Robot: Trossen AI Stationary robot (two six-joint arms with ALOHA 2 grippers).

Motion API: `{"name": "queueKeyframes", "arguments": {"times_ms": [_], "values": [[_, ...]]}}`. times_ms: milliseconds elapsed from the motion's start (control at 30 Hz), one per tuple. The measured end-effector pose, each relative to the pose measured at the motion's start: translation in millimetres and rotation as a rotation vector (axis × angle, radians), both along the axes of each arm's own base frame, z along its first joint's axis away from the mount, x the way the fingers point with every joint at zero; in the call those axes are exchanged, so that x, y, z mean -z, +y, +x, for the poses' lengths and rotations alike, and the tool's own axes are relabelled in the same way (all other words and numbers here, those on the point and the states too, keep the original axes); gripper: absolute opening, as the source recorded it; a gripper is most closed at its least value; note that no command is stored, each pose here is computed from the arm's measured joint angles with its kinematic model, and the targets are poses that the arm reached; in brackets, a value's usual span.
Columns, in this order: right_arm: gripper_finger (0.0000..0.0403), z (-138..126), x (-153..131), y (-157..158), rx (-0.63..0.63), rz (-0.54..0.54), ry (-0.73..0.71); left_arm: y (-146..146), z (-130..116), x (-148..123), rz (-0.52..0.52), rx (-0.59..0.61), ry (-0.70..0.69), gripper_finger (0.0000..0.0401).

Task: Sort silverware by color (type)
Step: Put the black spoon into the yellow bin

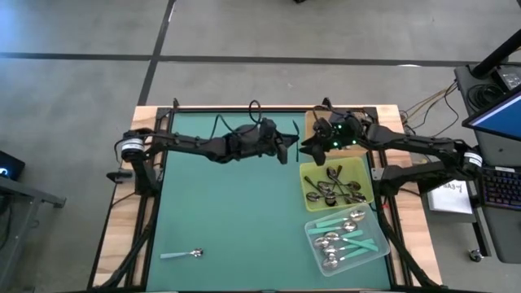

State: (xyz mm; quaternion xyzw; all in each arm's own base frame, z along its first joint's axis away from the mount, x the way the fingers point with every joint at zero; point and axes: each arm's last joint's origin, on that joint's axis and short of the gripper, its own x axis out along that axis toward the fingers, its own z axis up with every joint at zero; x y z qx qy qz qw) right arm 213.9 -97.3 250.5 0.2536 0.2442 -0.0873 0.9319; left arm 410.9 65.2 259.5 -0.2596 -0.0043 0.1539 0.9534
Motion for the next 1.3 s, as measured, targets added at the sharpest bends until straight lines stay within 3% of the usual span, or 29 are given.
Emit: {"name": "queueKeyframes", "arguments": {"times_ms": [567,933,1300], "values": [[0.0157,1.6,-4.1,5.6,-0.110,0.063,-0.057,1.9,-0.1,-0.4,0.030,-0.039,0.018,0.0000],[0.0148,8.3,-19.5,2.7,-0.107,0.001,-0.211,-1.7,0.6,-2.3,0.021,-0.031,-0.005,0.0000],[0.0145,8.4,-20.1,1.8,-0.083,-0.007,-0.213,-3.5,1.1,-8.2,0.027,-0.003,-0.065,0.0000]]}}
